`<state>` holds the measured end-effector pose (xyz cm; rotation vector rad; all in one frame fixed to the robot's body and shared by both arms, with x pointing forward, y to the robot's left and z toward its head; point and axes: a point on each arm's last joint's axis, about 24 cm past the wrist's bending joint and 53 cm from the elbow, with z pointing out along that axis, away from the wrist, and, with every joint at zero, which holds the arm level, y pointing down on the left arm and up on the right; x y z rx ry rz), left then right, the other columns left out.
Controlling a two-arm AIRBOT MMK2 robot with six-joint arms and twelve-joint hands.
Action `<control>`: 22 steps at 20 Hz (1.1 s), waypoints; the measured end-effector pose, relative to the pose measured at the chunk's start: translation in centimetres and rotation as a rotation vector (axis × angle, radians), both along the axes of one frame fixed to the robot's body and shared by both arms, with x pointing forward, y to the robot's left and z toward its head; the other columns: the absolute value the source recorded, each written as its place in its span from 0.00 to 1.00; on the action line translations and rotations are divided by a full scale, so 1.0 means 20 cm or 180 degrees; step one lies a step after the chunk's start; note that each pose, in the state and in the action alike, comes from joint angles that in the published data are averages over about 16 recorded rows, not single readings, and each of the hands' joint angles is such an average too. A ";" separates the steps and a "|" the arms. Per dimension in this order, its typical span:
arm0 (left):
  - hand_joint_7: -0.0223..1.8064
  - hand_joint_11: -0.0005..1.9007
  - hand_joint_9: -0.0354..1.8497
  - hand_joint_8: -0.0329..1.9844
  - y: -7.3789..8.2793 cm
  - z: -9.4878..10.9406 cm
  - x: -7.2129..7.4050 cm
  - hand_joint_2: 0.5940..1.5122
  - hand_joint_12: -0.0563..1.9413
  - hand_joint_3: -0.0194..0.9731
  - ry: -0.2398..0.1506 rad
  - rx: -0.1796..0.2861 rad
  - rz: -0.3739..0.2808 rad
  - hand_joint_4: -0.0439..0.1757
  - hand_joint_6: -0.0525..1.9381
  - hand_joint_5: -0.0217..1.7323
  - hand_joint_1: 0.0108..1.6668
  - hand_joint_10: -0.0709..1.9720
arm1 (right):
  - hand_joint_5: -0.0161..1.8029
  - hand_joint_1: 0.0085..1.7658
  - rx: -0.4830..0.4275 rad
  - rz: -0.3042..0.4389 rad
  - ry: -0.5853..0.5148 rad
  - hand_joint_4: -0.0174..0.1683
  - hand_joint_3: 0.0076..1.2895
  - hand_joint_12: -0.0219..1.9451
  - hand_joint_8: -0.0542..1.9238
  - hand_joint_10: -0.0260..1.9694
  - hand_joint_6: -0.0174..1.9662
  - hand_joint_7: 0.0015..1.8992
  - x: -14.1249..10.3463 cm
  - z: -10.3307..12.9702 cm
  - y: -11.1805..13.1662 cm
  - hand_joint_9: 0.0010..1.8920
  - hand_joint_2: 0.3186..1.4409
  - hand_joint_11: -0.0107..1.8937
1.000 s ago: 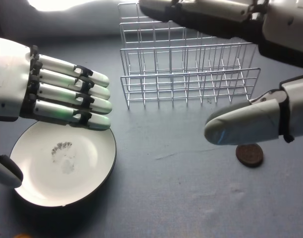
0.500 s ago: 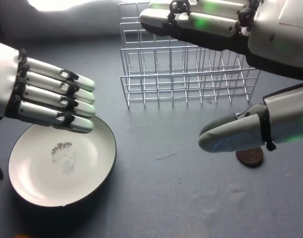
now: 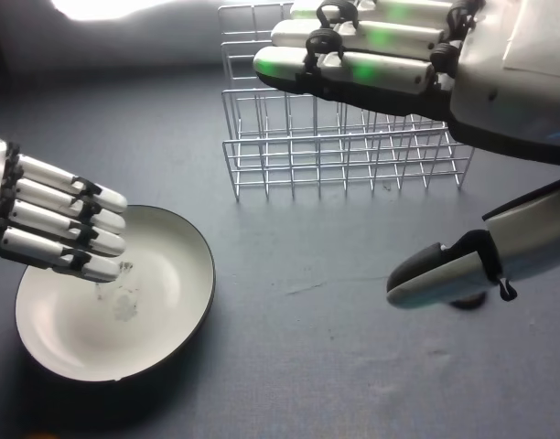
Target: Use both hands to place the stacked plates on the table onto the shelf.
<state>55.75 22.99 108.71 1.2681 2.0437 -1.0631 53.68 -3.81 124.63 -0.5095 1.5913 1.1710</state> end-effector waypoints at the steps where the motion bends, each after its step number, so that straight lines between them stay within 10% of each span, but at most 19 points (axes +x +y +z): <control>1: 0.02 0.01 0.03 0.01 0.02 -0.02 0.00 0.53 0.02 0.04 0.0008 0.0036 0.0002 0.21 0.02 0.02 0.00 0.04 | 0.02 0.19 -0.0017 0.0003 -0.0009 0.10 0.00 0.01 0.04 0.02 0.02 0.01 0.00 -0.01 0.00 0.01 0.50 0.02; 22: 0.02 0.01 0.03 0.01 0.26 -0.32 -0.05 0.51 0.02 0.04 0.0166 0.0531 -0.0010 0.19 0.02 0.02 0.00 0.04 | 0.03 0.48 -0.0171 0.0052 -0.0116 0.14 0.00 0.28 0.04 0.02 0.02 0.02 -0.03 -0.05 0.02 0.04 0.57 0.01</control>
